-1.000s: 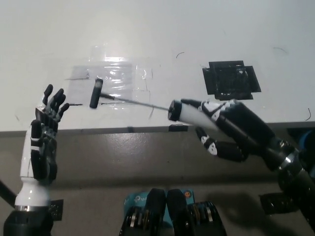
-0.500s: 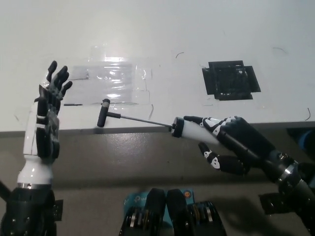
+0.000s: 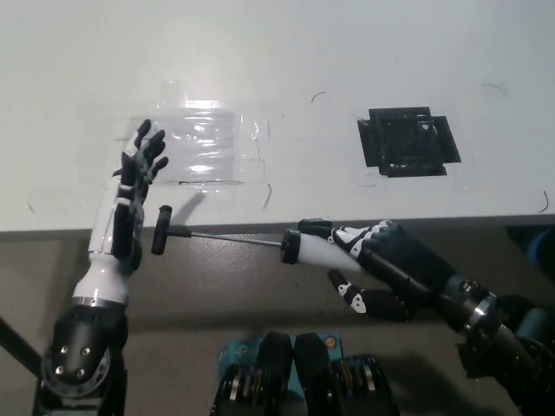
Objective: The robot uses right hand to pick up a small white air pumper and uses its left hand to compress it, and then puts it on the desk
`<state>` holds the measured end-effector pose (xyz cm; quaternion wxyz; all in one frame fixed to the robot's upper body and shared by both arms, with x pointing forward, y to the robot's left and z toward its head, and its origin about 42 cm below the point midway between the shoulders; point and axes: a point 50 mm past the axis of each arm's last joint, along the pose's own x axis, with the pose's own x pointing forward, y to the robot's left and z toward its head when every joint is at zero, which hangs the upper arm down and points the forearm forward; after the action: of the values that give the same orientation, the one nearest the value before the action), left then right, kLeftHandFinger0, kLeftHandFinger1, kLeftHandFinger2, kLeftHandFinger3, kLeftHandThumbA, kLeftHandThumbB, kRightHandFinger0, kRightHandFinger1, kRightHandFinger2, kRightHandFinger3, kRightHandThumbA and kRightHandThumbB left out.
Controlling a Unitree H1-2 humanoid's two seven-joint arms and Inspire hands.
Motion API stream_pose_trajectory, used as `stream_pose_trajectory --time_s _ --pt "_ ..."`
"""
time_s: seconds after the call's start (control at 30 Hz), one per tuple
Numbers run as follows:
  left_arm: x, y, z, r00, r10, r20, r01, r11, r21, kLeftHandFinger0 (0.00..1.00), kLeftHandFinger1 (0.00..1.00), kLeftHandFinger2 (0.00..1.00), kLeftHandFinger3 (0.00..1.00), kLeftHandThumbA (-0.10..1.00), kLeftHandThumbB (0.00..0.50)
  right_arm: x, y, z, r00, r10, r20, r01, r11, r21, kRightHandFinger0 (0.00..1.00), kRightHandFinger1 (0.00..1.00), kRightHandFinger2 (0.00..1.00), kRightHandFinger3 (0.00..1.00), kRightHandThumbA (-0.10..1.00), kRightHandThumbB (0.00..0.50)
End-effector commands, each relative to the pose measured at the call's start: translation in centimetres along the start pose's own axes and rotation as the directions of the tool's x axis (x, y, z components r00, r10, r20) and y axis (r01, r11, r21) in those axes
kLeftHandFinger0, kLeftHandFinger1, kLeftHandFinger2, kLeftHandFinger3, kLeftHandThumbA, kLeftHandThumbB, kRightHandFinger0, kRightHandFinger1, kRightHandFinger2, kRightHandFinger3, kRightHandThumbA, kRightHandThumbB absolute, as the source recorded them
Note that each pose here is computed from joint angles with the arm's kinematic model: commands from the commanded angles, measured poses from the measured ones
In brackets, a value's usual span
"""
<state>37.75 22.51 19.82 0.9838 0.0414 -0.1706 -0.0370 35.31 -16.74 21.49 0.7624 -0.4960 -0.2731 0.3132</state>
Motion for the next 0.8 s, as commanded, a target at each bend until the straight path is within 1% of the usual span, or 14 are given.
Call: stream_pose_trajectory --time_s 0.0,0.07,0.17,0.23,0.3,0.33,0.4,0.5,0.6,0.7,0.73,0.77 --pt "0.6 -0.1 0.3 0.998 -0.034 0.049 0.033 0.999 0.026 1.00 1.00 1.00 1.00 1.00 0.171 0.6 -1.0 0.7 0.997 -0.043 0.069 0.045 0.998 -0.037 0.09 0.52 0.84 0.81 -0.10 0.205" --pt "0.6 -0.2 0.2 0.998 -0.040 0.050 0.039 0.999 0.023 1.00 1.00 1.00 1.00 1.00 0.170 0.6 -1.0 0.7 0.996 -0.045 0.075 0.048 0.998 -0.035 0.09 0.52 0.84 0.81 -0.10 0.203" --pt "0.7 -0.7 0.4 0.996 -0.069 0.055 0.068 0.998 0.020 1.00 1.00 1.00 1.00 1.00 0.183 0.8 -1.2 0.7 0.997 -0.039 0.070 0.042 0.998 -0.042 0.09 0.52 0.84 0.80 -0.10 0.194" --pt "0.6 -0.9 0.4 0.995 -0.077 0.061 0.077 0.997 0.015 1.00 1.00 1.00 1.00 1.00 0.174 0.9 -1.3 0.7 0.997 -0.037 0.066 0.039 0.998 -0.043 0.10 0.53 0.84 0.80 -0.10 0.193" --pt "0.4 -1.2 0.5 0.994 -0.083 0.068 0.082 0.996 0.017 1.00 1.00 1.00 1.00 1.00 0.178 0.9 -1.3 0.7 0.997 -0.041 0.069 0.044 0.998 -0.040 0.10 0.52 0.84 0.80 -0.10 0.193" --pt "0.3 -1.3 0.6 0.994 -0.090 0.060 0.090 0.996 0.008 1.00 1.00 1.00 1.00 1.00 0.202 0.9 -1.2 0.6 0.998 -0.037 0.060 0.040 0.998 -0.039 0.10 0.52 0.83 0.80 -0.10 0.197" --pt "0.2 -1.5 0.9 0.994 -0.086 0.069 0.085 0.996 0.024 1.00 1.00 1.00 1.00 1.00 0.207 1.0 -1.5 0.6 0.998 -0.036 0.059 0.039 0.998 -0.044 0.11 0.53 0.84 0.80 -0.10 0.197" --pt "0.0 -1.8 1.4 0.992 -0.097 0.085 0.094 0.995 0.029 1.00 1.00 1.00 1.00 1.00 0.216 1.4 -1.6 0.7 0.998 -0.032 0.063 0.035 0.998 -0.055 0.12 0.53 0.84 0.80 -0.10 0.211" --pt "-0.3 -2.3 2.0 0.988 -0.110 0.103 0.106 0.993 0.044 1.00 1.00 1.00 1.00 1.00 0.220 1.6 -1.6 0.8 0.996 -0.041 0.078 0.046 0.997 -0.057 0.12 0.53 0.83 0.80 -0.10 0.204" --pt "-0.9 -3.1 2.9 0.984 -0.132 0.116 0.127 0.991 0.053 1.00 1.00 1.00 1.00 1.00 0.253 1.9 -1.6 1.0 0.996 -0.032 0.082 0.037 0.997 -0.070 0.12 0.53 0.83 0.81 -0.10 0.185" --pt "-1.0 -3.2 3.1 0.983 -0.135 0.122 0.129 0.990 0.054 1.00 1.00 1.00 1.00 1.00 0.257 2.0 -1.6 1.0 0.996 -0.031 0.088 0.038 0.997 -0.074 0.12 0.53 0.83 0.81 -0.10 0.196" --pt "-1.2 -3.4 3.4 0.981 -0.140 0.132 0.133 0.989 0.060 1.00 1.00 1.00 1.00 1.00 0.262 2.2 -1.5 1.1 0.996 -0.025 0.089 0.031 0.997 -0.070 0.12 0.53 0.84 0.83 -0.10 0.194"
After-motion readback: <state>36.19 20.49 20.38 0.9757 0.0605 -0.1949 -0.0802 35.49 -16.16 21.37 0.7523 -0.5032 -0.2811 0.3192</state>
